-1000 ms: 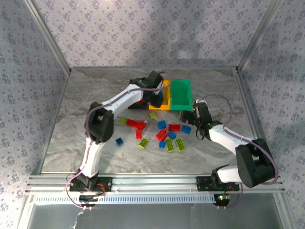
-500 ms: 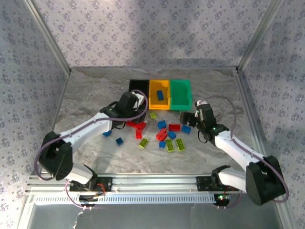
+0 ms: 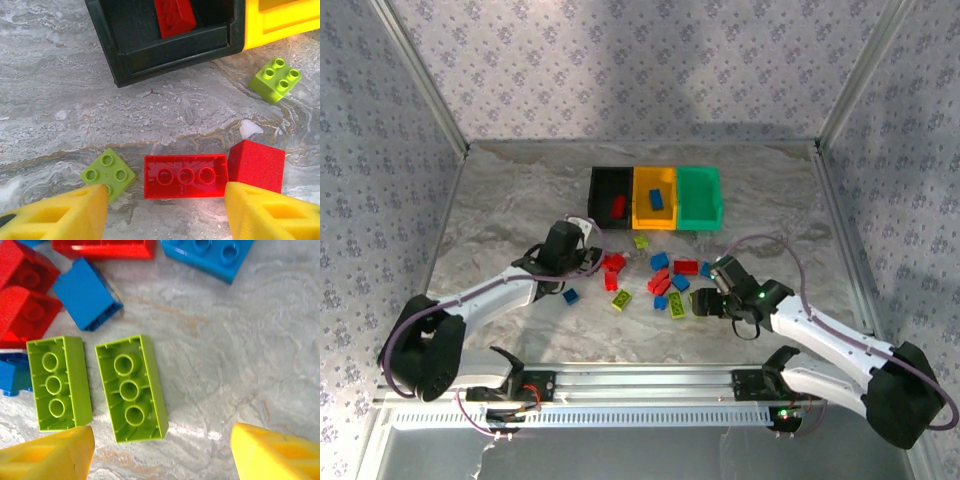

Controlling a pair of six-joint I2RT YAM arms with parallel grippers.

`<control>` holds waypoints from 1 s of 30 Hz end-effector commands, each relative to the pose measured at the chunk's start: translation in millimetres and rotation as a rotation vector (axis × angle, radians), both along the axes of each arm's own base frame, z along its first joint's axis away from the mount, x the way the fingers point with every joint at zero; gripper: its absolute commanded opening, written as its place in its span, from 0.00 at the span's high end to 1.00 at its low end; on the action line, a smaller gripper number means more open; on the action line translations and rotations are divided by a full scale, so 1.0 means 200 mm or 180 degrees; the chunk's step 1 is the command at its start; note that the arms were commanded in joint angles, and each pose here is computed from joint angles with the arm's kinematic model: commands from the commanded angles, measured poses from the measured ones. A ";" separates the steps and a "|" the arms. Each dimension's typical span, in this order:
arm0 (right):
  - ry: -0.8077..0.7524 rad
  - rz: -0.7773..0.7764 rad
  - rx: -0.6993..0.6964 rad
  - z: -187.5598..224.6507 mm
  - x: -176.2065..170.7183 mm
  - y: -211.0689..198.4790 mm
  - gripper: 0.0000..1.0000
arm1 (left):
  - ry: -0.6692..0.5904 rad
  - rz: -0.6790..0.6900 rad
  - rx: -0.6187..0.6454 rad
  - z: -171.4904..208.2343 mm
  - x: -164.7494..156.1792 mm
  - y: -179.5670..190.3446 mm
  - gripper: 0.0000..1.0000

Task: Sort the legos into containers by color
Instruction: Pick up the lego from the bottom-center of the table.

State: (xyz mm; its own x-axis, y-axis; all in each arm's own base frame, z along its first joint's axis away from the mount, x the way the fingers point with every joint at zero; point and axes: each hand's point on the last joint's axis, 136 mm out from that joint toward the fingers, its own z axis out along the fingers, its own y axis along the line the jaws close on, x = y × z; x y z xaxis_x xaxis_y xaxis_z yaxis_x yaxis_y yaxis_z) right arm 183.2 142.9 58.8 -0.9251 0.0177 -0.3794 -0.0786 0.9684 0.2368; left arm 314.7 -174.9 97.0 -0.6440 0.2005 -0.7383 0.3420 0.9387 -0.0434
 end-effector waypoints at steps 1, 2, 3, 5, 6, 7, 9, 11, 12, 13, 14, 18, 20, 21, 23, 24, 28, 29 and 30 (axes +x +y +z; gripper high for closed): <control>0.0223 -0.0246 -0.0159 -0.06 -0.04 -0.04 0.27 | -0.0228 0.0018 -0.0260 0.11 0.06 -0.04 0.38; 0.0249 -0.0222 -0.0184 -0.05 -0.03 -0.02 0.27 | -0.0232 0.0023 -0.0283 0.12 0.05 -0.03 0.37; 0.0250 -0.0191 -0.0224 -0.05 -0.02 0.00 0.27 | -0.0240 0.0021 -0.0317 0.13 0.05 -0.03 0.37; 0.0215 -0.0127 -0.0339 -0.04 0.00 0.03 0.27 | -0.0272 -0.0007 -0.0415 0.15 0.03 -0.04 0.37; 0.0218 -0.0100 -0.0382 -0.04 0.01 0.04 0.27 | -0.0277 -0.0020 -0.0472 0.15 0.02 -0.05 0.38; 0.0247 -0.0086 -0.0420 -0.06 0.01 0.05 0.27 | -0.0272 -0.0050 -0.0515 0.15 0.01 -0.06 0.38; 0.0305 -0.0058 -0.0512 -0.09 0.02 0.06 0.27 | -0.0245 -0.0089 -0.0535 0.14 0.00 -0.07 0.38; 0.0296 0.0007 -0.0608 -0.10 0.04 0.08 0.29 | -0.0248 -0.0074 -0.0522 0.15 0.00 -0.06 0.37; 0.0292 0.0016 -0.0651 -0.11 0.04 0.08 0.30 | -0.0251 -0.0075 -0.0516 0.15 0.00 -0.06 0.37; 0.0304 0.0025 -0.0685 -0.12 0.04 0.09 0.31 | -0.0259 -0.0073 -0.0517 0.16 0.00 -0.06 0.37; 0.0339 0.0032 -0.0720 -0.14 0.04 0.08 0.33 | -0.0257 -0.0070 -0.0519 0.16 0.00 -0.05 0.38; 0.0335 0.0083 -0.0725 -0.17 0.06 0.11 0.49 | -0.0275 -0.0057 -0.0510 0.16 -0.01 -0.05 0.37; 0.0326 0.0111 -0.0714 -0.17 0.06 0.12 0.58 | -0.0267 -0.0064 -0.0504 0.15 -0.01 -0.05 0.38; 0.0318 0.0110 -0.0709 -0.16 0.06 0.12 0.60 | -0.0273 -0.0078 -0.0503 0.15 -0.01 -0.05 0.38; 0.0256 0.0100 -0.0705 -0.11 0.09 0.13 0.62 | -0.0269 -0.0069 -0.0499 0.15 0.00 -0.05 0.37; 0.0251 0.0065 -0.0768 -0.09 0.09 0.11 0.63 | -0.0271 -0.0068 -0.0501 0.15 0.00 -0.05 0.37; -0.0044 0.0013 -0.0677 0.07 0.19 0.12 0.67 | -0.0216 -0.0084 -0.0513 0.13 0.01 -0.07 0.37; -0.0135 -0.0026 -0.0621 0.12 0.23 0.13 0.67 | -0.0208 -0.0075 -0.0500 0.13 0.01 -0.07 0.37; -0.0235 -0.0079 -0.0554 0.17 0.27 0.13 0.67 | -0.0215 -0.0071 -0.0489 0.13 0.02 -0.07 0.37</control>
